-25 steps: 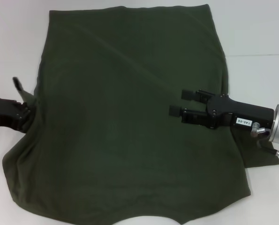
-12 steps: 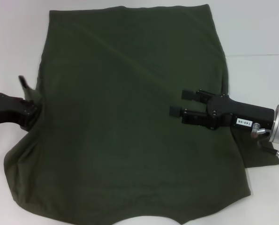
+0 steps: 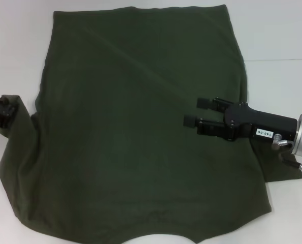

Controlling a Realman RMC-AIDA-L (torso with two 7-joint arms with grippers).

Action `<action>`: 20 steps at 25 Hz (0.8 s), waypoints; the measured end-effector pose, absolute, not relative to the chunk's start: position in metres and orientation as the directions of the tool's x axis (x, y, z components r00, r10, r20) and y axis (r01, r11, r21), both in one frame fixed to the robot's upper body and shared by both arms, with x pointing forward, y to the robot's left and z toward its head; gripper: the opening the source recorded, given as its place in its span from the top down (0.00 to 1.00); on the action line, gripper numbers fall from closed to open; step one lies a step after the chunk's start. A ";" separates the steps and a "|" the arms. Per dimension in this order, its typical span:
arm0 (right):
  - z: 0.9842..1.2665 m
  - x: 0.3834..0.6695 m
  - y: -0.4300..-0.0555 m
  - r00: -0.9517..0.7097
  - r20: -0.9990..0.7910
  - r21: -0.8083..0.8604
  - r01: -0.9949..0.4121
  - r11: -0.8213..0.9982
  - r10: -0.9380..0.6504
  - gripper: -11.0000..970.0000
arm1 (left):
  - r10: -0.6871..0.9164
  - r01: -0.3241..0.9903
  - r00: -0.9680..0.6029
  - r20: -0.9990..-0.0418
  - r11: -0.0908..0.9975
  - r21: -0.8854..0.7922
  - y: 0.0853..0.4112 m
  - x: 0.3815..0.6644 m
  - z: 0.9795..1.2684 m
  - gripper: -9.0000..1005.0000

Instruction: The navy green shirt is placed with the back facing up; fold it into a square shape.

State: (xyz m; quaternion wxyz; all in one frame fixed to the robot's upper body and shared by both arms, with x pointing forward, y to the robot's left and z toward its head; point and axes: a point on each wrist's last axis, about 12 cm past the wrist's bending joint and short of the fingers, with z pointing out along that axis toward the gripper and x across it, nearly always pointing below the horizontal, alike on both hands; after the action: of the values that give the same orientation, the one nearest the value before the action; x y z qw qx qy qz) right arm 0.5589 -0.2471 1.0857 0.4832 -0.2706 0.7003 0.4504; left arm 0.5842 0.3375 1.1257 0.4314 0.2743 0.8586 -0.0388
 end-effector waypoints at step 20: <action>1.085 0.558 -0.248 -0.390 -0.919 0.374 -0.811 0.450 0.063 0.05 | 0.494 0.466 -0.502 -0.710 0.846 0.259 0.347 0.586 1.126 0.94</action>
State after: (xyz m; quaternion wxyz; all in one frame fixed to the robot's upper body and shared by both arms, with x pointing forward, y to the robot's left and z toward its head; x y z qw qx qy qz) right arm 0.5580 -0.2477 1.0850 0.4836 -0.2670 0.7007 0.4514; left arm 0.5860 0.3469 1.1263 0.4150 0.2771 0.8664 0.0167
